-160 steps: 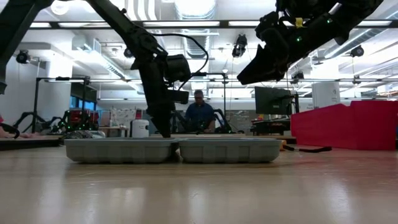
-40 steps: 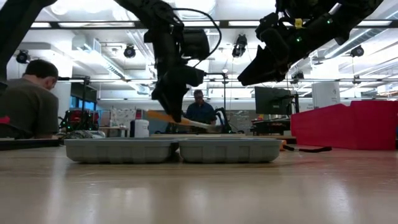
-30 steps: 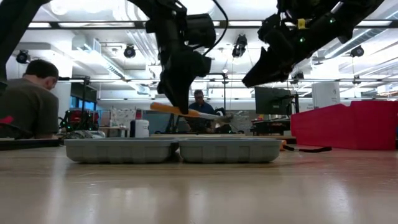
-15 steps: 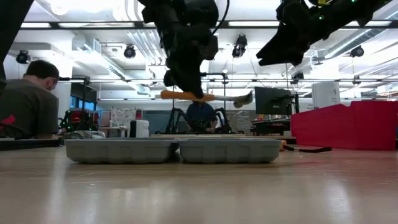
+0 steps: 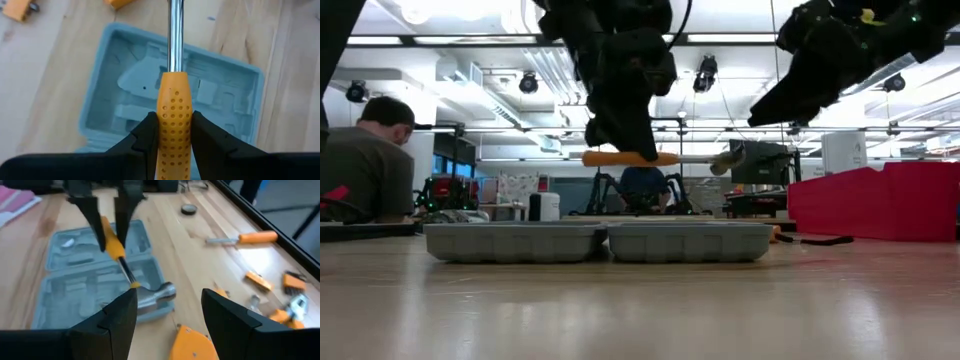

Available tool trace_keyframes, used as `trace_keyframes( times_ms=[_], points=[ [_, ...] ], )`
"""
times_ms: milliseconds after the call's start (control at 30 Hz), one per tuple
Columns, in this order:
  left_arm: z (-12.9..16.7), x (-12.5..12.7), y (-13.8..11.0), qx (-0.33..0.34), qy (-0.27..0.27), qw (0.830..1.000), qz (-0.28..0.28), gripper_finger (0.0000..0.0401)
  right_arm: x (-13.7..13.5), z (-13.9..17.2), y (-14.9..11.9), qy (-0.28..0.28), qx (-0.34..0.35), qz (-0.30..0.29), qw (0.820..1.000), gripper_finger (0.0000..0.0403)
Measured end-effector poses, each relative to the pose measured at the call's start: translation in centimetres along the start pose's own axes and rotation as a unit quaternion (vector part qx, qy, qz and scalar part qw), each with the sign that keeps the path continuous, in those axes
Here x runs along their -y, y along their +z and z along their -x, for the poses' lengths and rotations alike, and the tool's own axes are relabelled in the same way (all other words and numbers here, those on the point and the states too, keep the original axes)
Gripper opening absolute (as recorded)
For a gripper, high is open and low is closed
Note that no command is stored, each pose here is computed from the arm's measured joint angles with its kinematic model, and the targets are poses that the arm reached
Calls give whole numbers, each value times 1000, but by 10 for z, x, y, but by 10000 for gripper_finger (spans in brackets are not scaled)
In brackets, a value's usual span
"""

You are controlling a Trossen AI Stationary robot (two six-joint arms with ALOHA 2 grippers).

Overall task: Prefit tool cases
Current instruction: Put the yellow hammer into the gray pre-fit tool case

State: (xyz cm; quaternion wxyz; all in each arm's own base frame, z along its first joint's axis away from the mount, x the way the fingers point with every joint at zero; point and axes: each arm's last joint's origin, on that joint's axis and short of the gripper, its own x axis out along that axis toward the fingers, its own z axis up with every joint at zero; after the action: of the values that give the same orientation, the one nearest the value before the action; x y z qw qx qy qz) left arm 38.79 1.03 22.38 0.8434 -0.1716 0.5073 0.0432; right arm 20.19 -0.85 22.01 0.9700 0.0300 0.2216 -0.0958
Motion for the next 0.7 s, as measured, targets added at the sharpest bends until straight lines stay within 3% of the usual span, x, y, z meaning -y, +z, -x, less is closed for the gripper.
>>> trace_keyframes(
  times_ms=[467,700],
  points=[
    [7,-8,-38,103,-51,990,86,90,-3,-1,-2,7,19,-14,1000,199],
    [3,-7,-52,100,-57,984,133,90,-3,-1,-1,8,24,-20,999,199]
  ],
)
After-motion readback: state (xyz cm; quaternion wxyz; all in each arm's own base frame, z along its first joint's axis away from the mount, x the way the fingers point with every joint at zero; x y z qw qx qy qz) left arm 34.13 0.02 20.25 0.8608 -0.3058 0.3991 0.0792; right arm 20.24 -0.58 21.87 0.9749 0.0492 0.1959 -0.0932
